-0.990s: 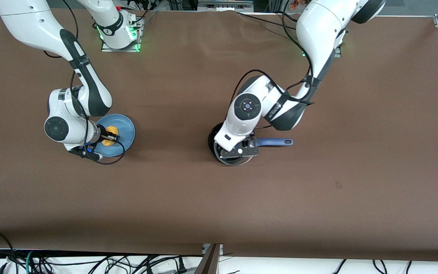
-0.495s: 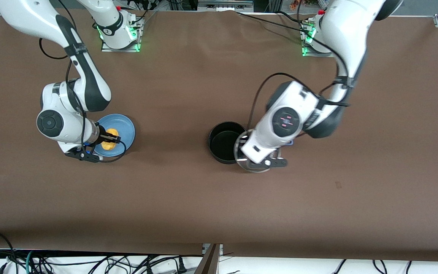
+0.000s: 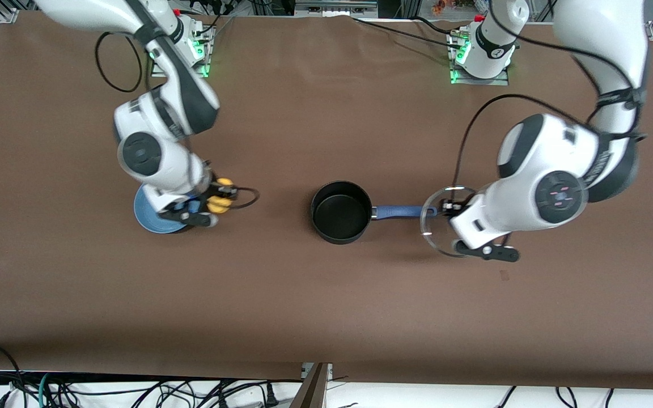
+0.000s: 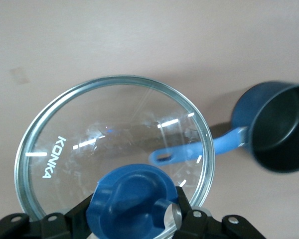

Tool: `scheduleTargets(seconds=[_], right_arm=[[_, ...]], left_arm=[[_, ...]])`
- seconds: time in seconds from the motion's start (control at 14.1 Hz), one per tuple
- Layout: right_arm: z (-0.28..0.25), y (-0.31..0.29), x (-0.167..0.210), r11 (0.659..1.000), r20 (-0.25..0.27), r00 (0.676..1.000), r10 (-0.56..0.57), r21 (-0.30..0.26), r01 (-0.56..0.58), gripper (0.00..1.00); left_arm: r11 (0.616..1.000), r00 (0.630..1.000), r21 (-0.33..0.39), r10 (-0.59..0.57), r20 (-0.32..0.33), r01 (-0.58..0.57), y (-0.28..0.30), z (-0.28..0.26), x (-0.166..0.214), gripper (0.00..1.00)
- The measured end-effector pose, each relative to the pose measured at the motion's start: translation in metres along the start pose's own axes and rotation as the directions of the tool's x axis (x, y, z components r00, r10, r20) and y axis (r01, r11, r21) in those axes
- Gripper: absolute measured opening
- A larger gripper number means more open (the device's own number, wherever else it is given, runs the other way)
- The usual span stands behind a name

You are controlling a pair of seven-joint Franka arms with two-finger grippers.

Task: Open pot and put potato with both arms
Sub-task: 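Lift the glass lid off the pan while the right gripper lifts the potato, then lower the potato into the pan while the left gripper sets the lid down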

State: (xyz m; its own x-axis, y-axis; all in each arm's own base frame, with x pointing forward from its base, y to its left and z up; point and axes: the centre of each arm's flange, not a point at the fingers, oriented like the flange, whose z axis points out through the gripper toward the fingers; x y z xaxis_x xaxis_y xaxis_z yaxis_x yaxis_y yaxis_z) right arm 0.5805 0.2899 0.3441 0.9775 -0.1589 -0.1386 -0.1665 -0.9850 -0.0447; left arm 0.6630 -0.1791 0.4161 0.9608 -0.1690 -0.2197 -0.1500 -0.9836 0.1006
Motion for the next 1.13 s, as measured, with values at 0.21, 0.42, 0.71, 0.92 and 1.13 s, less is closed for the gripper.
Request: scheduleTargets(seconds=[0.21, 0.42, 0.71, 0.92, 1.13], right_arm=[[0.005, -0.083, -0.040, 1.000, -0.006, 1.000, 0.003, 0.024, -0.003, 0.54], [0.018, -0.132, -0.045, 0.994, -0.024, 0.999, 0.046, 0.098, -0.043, 0.54], [0.032, -0.156, -0.016, 0.974, -0.068, 0.995, 0.076, 0.220, -0.059, 0.54], [0.046, -0.174, -0.007, 0.950, -0.091, 0.989, 0.116, 0.301, -0.084, 0.54], [0.063, -0.196, -0.017, 0.929, -0.105, 0.985, 0.133, 0.360, -0.087, 0.54]], left_arm=[[0.995, 0.996, -0.037, 0.090, 0.025, -0.089, -0.091, -0.002, -0.023, 0.60], [0.986, 0.988, -0.063, 0.157, 0.000, -0.157, -0.184, 0.016, -0.044, 0.60], [0.964, 0.957, -0.017, 0.262, -0.125, -0.266, -0.254, 0.096, -0.065, 0.60], [0.960, 0.955, -0.039, 0.270, -0.123, -0.277, -0.285, 0.148, -0.075, 0.60], [0.960, 0.956, -0.062, 0.264, -0.125, -0.273, -0.292, 0.172, -0.059, 0.60]])
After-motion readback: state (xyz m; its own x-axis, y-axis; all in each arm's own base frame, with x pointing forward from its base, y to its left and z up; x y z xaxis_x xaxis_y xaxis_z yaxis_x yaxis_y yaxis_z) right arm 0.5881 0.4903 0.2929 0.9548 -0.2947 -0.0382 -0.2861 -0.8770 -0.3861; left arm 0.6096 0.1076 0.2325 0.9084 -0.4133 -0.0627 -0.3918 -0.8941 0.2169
